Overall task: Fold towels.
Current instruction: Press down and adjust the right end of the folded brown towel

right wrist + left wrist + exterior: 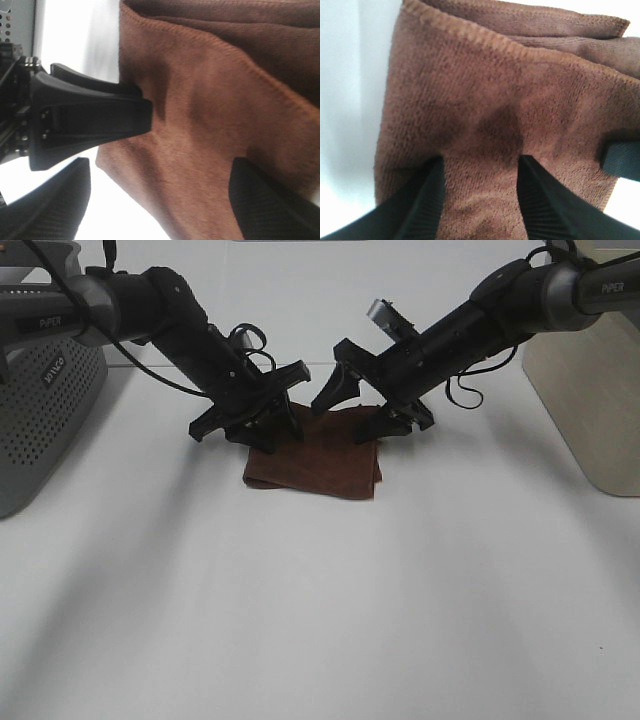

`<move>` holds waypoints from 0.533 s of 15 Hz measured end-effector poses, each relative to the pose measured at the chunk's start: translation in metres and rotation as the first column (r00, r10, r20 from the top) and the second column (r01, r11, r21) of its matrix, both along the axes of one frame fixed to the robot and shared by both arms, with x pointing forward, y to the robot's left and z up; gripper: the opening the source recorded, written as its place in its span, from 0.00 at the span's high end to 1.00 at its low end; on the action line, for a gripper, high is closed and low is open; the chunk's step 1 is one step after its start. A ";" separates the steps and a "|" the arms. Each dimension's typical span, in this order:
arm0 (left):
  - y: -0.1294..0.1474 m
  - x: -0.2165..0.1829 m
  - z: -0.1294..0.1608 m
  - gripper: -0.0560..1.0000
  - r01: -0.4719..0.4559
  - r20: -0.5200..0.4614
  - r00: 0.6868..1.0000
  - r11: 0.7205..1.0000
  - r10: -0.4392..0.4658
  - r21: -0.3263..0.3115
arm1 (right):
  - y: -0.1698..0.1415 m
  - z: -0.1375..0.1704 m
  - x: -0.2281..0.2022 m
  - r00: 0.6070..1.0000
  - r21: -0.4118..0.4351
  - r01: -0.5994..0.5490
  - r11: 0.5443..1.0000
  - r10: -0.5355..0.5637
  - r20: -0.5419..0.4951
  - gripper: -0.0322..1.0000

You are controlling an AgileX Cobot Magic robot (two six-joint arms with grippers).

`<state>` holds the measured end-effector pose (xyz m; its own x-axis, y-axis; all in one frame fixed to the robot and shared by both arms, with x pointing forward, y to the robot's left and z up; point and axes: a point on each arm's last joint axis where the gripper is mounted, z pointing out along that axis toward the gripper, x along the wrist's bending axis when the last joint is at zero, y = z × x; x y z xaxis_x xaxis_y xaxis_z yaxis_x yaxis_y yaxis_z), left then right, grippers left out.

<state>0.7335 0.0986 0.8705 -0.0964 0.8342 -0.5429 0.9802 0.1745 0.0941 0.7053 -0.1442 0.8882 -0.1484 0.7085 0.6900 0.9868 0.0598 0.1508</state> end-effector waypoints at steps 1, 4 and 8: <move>0.000 0.000 0.000 0.53 0.000 0.000 1.000 1.000 0.000 0.000 | -0.012 -0.002 0.003 1.000 -0.014 0.027 1.000 -0.027 -0.008 0.25; 0.000 0.000 0.000 0.53 0.001 0.001 1.000 1.000 -0.001 0.002 | -0.046 -0.004 0.009 0.997 -0.035 0.072 0.997 -0.073 -0.027 0.25; 0.001 0.000 0.017 0.49 0.014 0.028 0.999 1.000 -0.015 0.012 | -0.052 0.025 0.004 0.999 -0.026 0.028 0.999 -0.028 -0.015 0.25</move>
